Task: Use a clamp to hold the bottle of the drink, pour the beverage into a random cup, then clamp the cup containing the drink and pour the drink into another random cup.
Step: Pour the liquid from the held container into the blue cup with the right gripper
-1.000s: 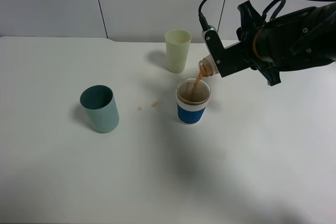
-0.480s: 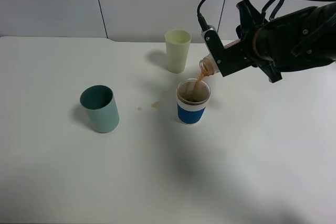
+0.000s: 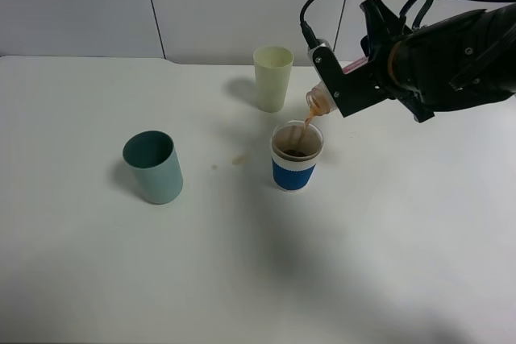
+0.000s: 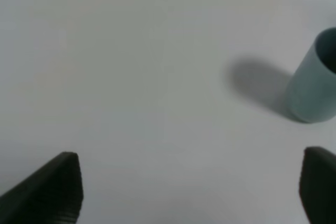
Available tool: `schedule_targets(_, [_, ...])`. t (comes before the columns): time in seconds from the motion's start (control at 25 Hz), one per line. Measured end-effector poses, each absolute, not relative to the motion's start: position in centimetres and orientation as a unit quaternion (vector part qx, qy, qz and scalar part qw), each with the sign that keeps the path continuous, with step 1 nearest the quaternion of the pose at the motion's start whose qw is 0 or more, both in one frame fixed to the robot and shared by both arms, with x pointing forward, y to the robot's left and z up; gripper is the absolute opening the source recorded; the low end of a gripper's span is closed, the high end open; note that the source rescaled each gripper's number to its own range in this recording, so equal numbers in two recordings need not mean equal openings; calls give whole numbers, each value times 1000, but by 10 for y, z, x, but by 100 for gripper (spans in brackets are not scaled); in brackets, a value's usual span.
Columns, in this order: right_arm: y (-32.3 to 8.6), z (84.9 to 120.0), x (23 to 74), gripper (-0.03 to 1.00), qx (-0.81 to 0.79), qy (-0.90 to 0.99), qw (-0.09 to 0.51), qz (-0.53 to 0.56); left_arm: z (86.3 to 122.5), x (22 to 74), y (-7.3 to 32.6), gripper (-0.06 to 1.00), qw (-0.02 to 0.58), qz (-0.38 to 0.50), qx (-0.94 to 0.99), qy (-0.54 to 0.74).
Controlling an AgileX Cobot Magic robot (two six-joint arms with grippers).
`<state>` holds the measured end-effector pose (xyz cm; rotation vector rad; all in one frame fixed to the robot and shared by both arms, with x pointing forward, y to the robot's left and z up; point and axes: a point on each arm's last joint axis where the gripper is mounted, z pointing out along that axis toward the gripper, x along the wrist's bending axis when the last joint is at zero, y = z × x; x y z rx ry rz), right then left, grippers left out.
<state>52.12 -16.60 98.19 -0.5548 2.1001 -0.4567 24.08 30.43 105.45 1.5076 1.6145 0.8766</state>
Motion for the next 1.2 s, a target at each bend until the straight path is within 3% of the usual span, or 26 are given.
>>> schedule_targets(1.2, [-144,989,515,1,-279,807,485,-186,1054,241,304,50,373,342,589,630])
